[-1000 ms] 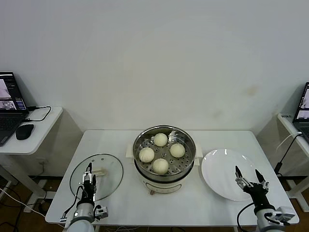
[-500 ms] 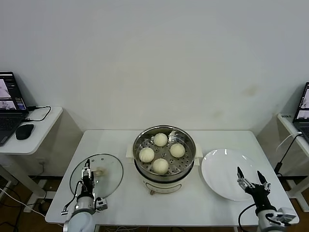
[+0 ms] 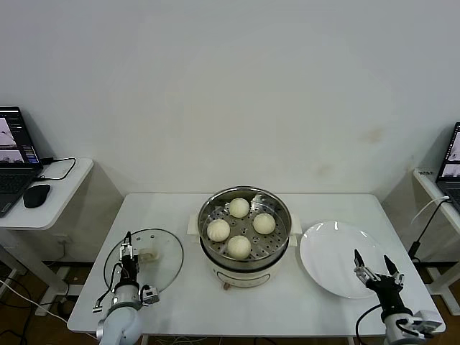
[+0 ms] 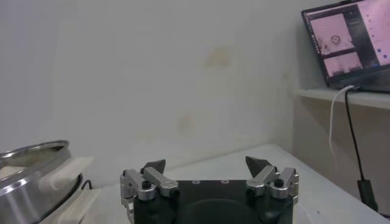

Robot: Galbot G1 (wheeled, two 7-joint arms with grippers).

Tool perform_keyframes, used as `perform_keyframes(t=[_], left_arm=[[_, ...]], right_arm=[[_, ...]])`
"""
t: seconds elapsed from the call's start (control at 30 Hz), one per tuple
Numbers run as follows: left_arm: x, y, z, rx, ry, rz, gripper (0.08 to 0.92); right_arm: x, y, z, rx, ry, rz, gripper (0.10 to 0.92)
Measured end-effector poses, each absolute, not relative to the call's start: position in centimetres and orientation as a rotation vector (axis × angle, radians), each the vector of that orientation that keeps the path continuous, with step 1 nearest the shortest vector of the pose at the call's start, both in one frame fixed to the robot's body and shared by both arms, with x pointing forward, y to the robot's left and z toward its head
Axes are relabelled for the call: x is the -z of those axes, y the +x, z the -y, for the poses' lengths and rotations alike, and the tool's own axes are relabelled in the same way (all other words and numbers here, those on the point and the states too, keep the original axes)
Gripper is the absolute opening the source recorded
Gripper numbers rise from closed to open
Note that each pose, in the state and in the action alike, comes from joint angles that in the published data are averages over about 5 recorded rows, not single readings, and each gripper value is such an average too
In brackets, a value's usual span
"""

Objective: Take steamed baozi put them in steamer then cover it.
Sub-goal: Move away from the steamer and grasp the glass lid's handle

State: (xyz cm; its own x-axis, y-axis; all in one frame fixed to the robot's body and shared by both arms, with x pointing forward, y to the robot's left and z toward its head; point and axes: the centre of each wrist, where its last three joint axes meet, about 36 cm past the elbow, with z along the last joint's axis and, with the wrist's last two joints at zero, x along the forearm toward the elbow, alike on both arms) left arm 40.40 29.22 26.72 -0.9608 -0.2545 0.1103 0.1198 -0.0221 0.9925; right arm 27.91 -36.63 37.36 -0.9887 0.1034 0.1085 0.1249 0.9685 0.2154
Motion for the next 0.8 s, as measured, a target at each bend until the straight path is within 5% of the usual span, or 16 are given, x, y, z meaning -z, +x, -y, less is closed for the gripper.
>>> perform_keyframes(t=[0.2,0.8], left_arm=[[-26.2,40.8,-29.0,2.063,0.142,2.005,0.744],[-25.4,39.7,-30.1,2.069,0.111,2.005,0.225]], right_arm=[[-37.4,27.7,36.7,0.333,-0.178,3.022,0.823],[-37.9,27.4,36.9,0.313,-0.171,3.028,0.823]])
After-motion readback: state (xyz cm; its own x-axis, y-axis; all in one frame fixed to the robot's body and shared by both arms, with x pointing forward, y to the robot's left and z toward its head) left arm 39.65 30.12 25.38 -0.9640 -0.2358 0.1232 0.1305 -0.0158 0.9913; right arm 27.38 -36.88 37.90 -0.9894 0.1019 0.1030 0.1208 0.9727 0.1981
